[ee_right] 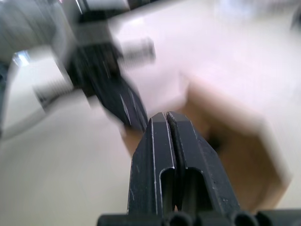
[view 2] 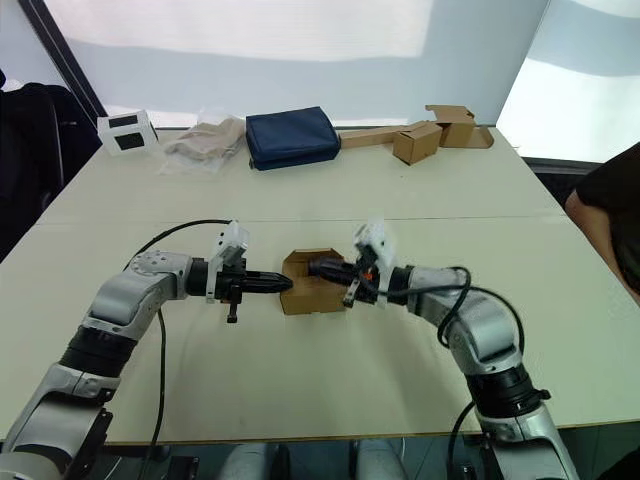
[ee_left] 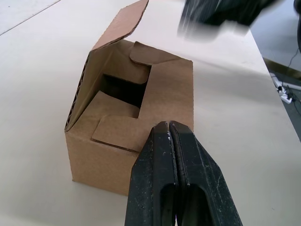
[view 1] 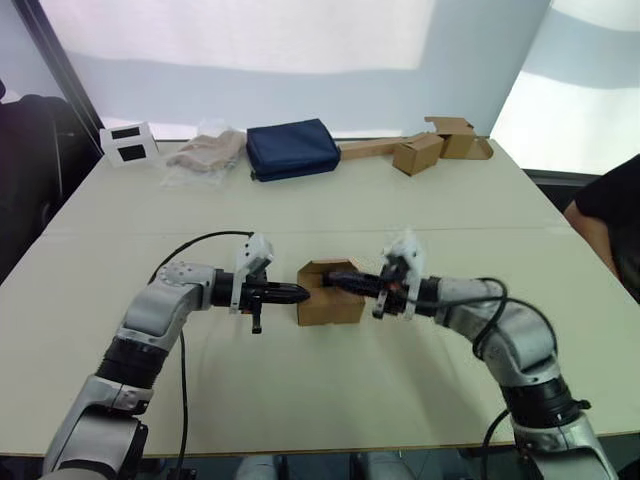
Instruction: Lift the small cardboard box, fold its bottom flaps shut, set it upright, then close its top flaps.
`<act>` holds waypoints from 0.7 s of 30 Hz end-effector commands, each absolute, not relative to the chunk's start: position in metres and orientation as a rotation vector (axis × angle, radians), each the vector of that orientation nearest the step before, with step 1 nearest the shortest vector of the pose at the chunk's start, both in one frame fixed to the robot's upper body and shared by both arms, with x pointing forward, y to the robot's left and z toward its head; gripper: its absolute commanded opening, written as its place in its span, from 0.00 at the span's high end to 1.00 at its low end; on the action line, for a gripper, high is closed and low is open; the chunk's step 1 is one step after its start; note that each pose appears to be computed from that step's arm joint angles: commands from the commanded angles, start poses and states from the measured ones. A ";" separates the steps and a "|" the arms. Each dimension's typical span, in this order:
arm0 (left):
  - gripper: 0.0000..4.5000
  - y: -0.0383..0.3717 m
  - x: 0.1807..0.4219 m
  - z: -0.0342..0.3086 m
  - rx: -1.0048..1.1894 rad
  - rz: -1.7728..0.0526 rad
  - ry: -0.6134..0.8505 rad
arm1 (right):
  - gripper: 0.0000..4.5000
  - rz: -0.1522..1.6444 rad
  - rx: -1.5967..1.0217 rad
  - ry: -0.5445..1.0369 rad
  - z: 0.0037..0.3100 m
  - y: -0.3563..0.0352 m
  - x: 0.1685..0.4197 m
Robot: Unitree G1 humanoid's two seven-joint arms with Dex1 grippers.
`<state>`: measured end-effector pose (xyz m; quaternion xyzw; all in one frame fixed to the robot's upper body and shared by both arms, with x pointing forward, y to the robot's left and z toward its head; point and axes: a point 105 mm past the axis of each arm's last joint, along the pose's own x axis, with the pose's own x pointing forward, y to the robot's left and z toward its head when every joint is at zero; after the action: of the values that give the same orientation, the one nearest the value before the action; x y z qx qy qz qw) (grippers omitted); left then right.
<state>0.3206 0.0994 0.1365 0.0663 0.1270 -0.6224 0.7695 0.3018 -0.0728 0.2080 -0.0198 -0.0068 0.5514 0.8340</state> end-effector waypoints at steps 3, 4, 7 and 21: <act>1.00 0.103 0.325 0.133 0.158 -1.329 0.292 | 1.00 1.115 -0.064 -0.104 0.240 -0.067 0.328; 1.00 0.103 0.326 0.133 0.159 -1.329 0.290 | 1.00 1.098 -0.113 -0.083 0.233 -0.063 0.337; 1.00 0.102 0.325 0.133 0.160 -1.331 0.286 | 1.00 1.098 -0.187 -0.035 0.213 -0.056 0.348; 1.00 0.101 0.321 0.142 0.152 -1.330 0.254 | 1.00 1.141 -0.281 0.115 0.144 -0.055 0.337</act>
<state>0.3219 0.0970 0.1372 0.0700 0.1206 -0.6173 0.7742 0.3383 -0.0550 0.1384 -0.1280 0.0686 0.5397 0.8293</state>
